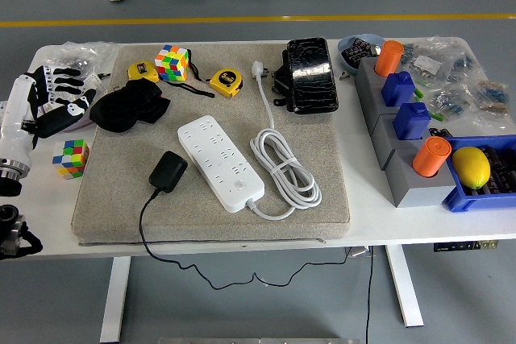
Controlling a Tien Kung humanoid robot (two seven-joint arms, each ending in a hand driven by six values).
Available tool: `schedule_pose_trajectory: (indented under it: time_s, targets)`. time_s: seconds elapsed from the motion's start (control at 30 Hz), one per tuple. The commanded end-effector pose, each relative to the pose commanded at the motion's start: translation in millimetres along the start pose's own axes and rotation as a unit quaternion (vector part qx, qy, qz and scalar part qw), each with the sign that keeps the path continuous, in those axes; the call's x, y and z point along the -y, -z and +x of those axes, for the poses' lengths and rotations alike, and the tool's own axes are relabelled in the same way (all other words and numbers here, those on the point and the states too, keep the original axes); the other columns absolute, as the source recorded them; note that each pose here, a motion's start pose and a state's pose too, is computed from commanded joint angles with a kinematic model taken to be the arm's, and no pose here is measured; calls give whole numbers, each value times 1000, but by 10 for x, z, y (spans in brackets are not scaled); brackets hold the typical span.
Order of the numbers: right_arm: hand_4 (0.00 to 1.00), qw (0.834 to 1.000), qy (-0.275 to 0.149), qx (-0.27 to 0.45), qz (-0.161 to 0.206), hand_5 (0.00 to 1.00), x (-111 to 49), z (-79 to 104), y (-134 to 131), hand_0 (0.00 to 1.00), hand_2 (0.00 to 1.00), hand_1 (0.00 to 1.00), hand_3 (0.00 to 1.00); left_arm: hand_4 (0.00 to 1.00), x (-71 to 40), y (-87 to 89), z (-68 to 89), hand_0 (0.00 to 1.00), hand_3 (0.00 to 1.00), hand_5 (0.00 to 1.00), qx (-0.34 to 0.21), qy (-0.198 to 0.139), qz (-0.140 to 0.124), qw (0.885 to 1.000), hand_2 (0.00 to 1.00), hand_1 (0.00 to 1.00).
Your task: Put the plug near the board,insert it into the board,press the button,pull the plug out
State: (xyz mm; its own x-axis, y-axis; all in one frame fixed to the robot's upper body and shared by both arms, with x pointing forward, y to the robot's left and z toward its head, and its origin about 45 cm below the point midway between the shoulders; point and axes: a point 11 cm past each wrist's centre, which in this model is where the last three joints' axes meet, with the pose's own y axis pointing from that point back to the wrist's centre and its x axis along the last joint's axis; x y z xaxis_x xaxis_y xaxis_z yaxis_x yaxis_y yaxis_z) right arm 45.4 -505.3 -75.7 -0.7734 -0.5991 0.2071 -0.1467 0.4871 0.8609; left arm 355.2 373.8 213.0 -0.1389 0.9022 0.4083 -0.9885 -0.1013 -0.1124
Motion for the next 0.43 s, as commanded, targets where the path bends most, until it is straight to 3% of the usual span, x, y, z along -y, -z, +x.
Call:
schedule_pose_trajectory:
  time_s: [0.43]
  targets:
    - [825,1000,-3,-8,4,364,2,34,45,490,531,548,509,796,10,-16,-16,307,551,158,1,5,-1,1000,520,493]
